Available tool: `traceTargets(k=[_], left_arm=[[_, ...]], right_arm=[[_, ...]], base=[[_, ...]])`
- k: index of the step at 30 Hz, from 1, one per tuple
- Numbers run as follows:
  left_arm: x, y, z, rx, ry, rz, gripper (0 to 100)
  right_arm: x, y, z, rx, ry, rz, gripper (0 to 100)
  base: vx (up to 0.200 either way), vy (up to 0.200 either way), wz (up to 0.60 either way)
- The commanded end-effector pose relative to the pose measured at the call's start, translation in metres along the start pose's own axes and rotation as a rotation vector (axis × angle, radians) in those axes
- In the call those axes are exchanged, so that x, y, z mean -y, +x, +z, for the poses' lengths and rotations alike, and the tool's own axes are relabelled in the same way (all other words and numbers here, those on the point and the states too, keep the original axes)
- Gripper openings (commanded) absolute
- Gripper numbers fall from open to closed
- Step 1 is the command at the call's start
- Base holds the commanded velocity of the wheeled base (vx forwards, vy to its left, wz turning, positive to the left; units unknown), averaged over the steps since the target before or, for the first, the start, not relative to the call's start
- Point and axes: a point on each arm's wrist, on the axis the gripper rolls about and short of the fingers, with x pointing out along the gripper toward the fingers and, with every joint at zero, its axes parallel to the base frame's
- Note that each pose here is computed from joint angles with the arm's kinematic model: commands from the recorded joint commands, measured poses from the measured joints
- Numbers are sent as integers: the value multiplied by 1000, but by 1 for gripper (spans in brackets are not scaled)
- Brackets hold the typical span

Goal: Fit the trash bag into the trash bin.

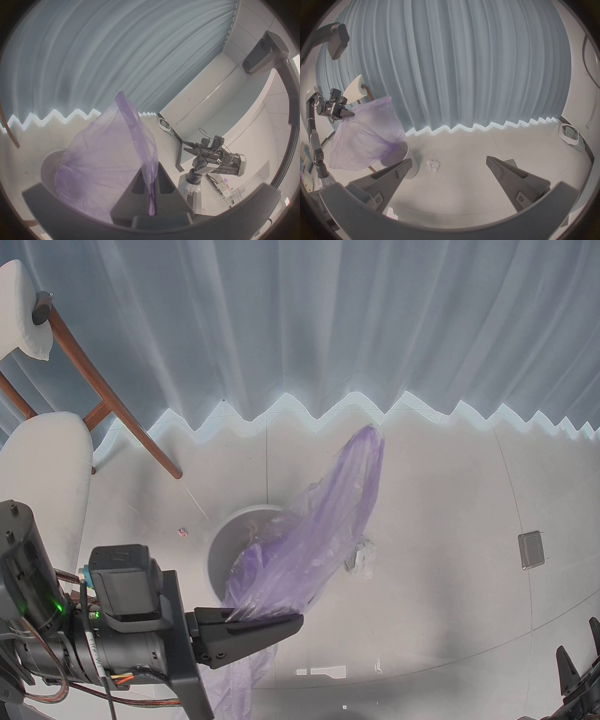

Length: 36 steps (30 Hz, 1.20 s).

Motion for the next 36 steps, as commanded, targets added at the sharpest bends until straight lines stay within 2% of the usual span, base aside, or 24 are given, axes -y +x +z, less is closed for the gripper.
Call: traceTargets(k=[1,3,7,9,10,16,21,23,25,28,31,34,36], left_arm=[[1,10,-4,-24,-3,-19,0],[0,13,-3,-21,-4,-17,0],[-13,10,-4,-25,-19,61,0],[-13,10,-4,-26,-20,66,0],[-27,6,-2,-11,-30,135,0],[-42,-2,2,12,-37,213,0],[-57,-11,3,15,31,293,0],[-66,-18,5,23,65,349,0],[-69,-20,5,23,72,367,0],[-83,-29,8,32,99,452,0],[-88,-31,12,41,115,482,0],[-105,-37,20,65,114,637,0],[-113,-42,22,71,108,684,0]], right_arm=[[0,0,-5,0,0,0,100],[0,0,-5,0,0,0,100],[0,0,-5,0,0,0,100],[0,0,-5,0,0,0,100],[0,0,-5,0,2,0,100],[0,0,-5,-2,2,0,100],[0,0,-5,0,2,0,100],[0,0,-5,-2,2,0,100],[0,0,-5,0,2,0,100],[0,0,-5,-2,2,0,100],[0,0,-5,-2,0,0,100],[0,0,-6,-3,-9,2,100],[0,0,-6,-5,-23,3,100]], base=[[0,0,0],[0,0,0],[0,0,0],[0,0,0],[0,0,0],[0,0,0],[0,0,0],[0,0,0],[0,0,0],[0,0,0],[0,0,0],[0,0,0],[0,0,0]])
